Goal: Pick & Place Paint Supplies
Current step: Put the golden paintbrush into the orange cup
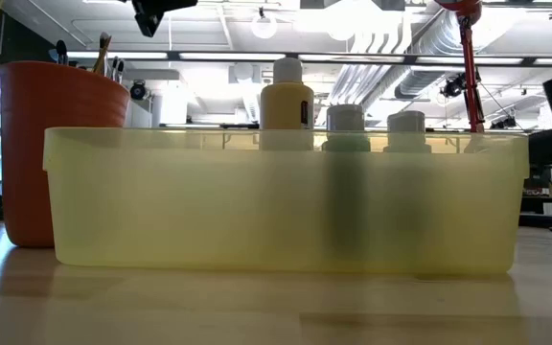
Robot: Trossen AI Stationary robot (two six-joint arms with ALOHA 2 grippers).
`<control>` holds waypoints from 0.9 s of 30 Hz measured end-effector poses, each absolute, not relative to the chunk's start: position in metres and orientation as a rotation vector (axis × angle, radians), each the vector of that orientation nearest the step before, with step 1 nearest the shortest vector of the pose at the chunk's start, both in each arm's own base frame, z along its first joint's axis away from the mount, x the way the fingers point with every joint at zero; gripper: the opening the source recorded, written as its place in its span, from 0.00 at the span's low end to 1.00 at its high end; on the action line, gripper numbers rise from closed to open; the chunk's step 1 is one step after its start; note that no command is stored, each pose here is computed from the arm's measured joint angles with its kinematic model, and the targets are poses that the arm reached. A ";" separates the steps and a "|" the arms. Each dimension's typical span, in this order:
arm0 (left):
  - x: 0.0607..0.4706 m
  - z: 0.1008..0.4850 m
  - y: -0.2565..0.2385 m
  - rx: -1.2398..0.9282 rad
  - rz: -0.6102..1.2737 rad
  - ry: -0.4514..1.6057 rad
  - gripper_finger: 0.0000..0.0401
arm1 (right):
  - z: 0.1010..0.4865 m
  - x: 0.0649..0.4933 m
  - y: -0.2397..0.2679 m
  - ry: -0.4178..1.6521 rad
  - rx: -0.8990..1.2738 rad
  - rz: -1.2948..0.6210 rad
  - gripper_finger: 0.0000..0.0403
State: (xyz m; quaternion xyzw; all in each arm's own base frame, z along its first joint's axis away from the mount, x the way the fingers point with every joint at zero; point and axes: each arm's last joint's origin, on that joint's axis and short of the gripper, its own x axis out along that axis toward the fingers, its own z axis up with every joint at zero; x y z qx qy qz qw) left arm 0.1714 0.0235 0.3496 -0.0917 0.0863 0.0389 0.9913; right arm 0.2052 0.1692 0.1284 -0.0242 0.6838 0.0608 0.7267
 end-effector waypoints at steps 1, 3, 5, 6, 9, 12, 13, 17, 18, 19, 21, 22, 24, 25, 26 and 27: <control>0.171 0.350 0.023 -0.185 0.078 0.173 0.29 | 0.127 0.205 0.170 1.514 -0.056 0.133 0.31; 0.171 0.350 0.023 -0.185 0.078 0.173 0.29 | 0.125 0.205 0.171 1.513 -0.065 0.133 0.30; 0.171 0.350 0.023 -0.185 0.079 0.173 0.29 | 0.125 0.204 0.172 1.509 -0.060 0.130 0.28; 0.171 0.350 0.023 -0.185 0.079 0.173 0.29 | 0.125 0.204 0.172 1.508 -0.054 0.126 0.27; 0.171 0.350 0.024 -0.185 0.082 0.173 0.29 | 0.125 0.205 0.173 1.509 -0.030 0.119 0.21; 0.171 0.350 0.024 -0.184 0.082 0.173 0.29 | 0.124 0.205 0.174 1.508 -0.013 0.132 0.14; 0.171 0.350 0.024 -0.184 0.082 0.173 0.29 | 0.124 0.205 0.174 1.508 -0.007 0.137 0.12; 0.171 0.350 0.024 -0.184 0.082 0.173 0.29 | 0.124 0.206 0.175 1.505 0.010 0.143 0.05; 0.171 0.350 0.024 -0.184 0.081 0.173 0.29 | 0.124 0.206 0.175 1.508 0.020 0.137 0.04; 0.171 0.350 0.024 -0.184 0.081 0.173 0.29 | 0.124 0.206 0.175 1.511 0.026 0.137 0.02; 0.171 0.350 0.024 -0.184 0.081 0.173 0.29 | 0.124 0.206 0.175 1.518 0.035 0.143 0.02; 0.171 0.350 0.024 -0.184 0.081 0.173 0.29 | 0.124 0.206 0.175 1.520 0.040 0.142 0.02; 0.171 0.350 0.024 -0.184 0.081 0.173 0.29 | 0.124 0.205 0.175 1.526 0.059 0.126 0.01; 0.171 0.350 0.024 -0.184 0.081 0.173 0.29 | 0.124 0.205 0.175 1.530 0.067 0.119 0.01; 0.171 0.350 0.024 -0.184 0.081 0.173 0.29 | 0.124 0.205 0.175 1.531 0.070 0.117 0.01; 0.171 0.350 0.024 -0.184 0.081 0.173 0.29 | 0.125 0.205 0.175 1.531 0.071 0.118 0.01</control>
